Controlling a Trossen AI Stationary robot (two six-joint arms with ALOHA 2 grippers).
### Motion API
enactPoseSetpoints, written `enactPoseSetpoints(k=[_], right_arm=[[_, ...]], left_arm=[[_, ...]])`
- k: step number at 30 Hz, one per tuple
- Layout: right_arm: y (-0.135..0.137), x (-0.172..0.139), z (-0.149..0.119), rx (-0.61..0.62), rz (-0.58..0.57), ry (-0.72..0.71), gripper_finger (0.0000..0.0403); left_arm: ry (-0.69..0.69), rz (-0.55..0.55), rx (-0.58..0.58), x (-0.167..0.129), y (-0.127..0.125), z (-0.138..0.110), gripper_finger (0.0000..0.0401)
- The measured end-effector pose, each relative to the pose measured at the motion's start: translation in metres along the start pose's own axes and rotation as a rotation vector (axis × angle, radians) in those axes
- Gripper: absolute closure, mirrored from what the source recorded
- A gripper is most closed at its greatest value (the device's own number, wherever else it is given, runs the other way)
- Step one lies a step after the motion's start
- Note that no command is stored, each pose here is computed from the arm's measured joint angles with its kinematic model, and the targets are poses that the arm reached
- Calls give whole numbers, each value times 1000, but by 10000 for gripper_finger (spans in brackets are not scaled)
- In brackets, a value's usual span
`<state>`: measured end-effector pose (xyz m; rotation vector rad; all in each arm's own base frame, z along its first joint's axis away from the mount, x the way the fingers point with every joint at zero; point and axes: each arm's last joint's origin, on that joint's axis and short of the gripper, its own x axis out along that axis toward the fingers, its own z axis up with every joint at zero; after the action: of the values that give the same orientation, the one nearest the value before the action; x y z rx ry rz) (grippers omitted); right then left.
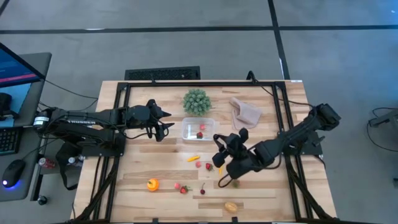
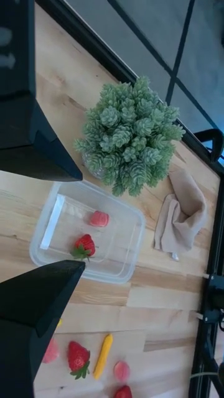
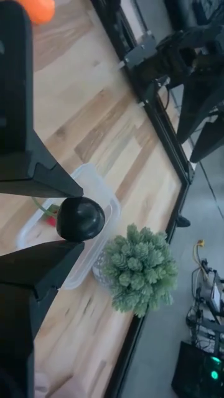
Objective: Pick and placing Produce into tupperware
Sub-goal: Put the black cherry into the transparent container
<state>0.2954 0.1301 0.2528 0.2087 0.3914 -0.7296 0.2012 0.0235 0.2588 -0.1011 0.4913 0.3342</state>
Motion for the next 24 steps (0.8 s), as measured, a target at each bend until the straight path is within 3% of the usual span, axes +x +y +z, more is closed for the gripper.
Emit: enactPoseSetpoints(k=[24], right_arm=[[-28, 59, 27, -161, 40, 175, 295]], left_arm=[[4, 30, 4, 0, 1, -1, 192]])
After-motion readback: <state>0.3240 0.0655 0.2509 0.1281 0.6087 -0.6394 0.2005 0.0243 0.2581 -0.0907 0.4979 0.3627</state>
